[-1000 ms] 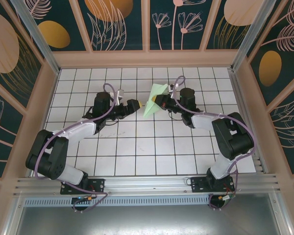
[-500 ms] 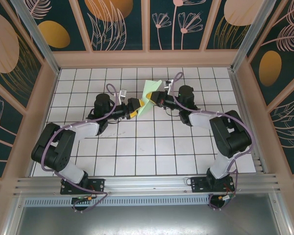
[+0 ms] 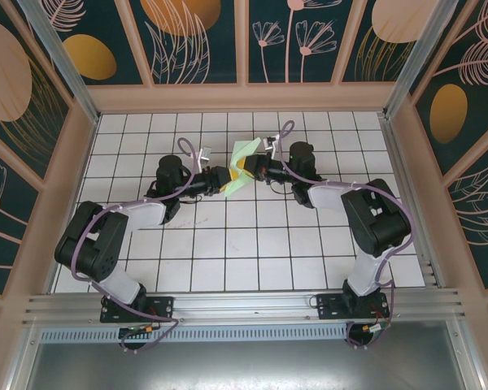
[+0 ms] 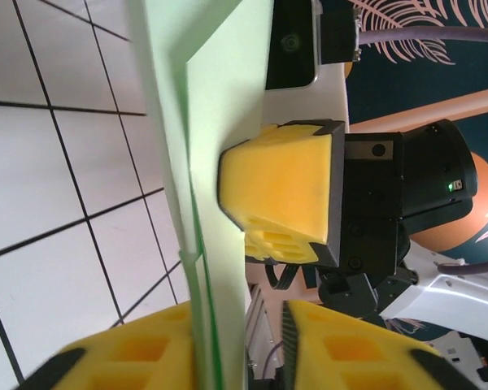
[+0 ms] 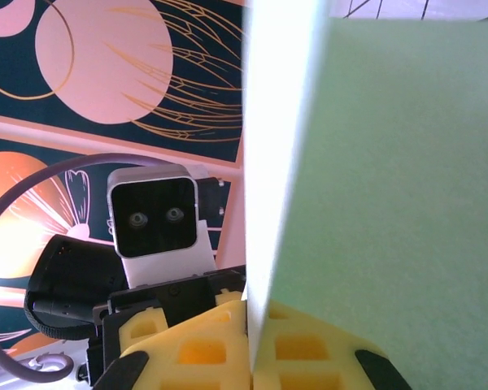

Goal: Fold a paper plane with a square sheet of paper (pick it up from the middle)
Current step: Turn over the paper at the center of the table.

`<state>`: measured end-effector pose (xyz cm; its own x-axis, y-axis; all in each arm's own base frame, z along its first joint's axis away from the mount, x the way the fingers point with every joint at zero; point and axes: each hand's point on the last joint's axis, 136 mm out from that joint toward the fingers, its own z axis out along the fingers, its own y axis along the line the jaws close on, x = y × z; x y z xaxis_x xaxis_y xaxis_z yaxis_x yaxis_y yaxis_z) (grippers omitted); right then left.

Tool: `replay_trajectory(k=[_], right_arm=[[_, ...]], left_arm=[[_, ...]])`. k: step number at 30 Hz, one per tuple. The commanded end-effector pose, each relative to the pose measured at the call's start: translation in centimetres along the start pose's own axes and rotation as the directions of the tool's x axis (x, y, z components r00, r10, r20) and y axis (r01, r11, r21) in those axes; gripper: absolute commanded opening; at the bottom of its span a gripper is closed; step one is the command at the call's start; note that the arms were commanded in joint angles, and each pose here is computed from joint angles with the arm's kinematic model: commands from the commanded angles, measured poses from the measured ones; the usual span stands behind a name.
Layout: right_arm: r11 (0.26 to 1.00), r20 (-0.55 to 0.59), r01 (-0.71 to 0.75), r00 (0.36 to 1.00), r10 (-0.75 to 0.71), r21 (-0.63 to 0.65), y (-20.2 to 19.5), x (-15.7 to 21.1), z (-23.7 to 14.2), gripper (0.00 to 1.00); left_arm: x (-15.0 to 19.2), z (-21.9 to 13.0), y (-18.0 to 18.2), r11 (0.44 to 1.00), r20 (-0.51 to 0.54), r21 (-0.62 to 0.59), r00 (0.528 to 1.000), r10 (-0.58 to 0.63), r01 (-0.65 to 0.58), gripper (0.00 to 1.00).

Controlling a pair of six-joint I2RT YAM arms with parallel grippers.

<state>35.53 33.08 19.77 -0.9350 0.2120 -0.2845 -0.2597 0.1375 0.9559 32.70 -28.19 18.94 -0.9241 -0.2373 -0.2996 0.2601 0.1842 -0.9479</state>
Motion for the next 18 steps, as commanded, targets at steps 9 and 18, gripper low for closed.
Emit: replay_trajectory(k=[9, 18], right_arm=[[0.993, 0.044, 0.034, 0.998, -0.04, 0.114, -1.0, -1.6, -2.2, 0.34], [0.87, 0.286, -0.028, 0.949, -0.131, 0.491, -5.1, -4.7, -10.4, 0.6]], left_arm=[[-0.3, -0.2, 2.3, 0.987, -0.005, -0.131, 0.995, 0.097, -0.096, 0.08], [-2.6, -3.9, 7.5, 0.788, -0.001, -0.593, 0.978, 0.208, -0.168, 0.05]])
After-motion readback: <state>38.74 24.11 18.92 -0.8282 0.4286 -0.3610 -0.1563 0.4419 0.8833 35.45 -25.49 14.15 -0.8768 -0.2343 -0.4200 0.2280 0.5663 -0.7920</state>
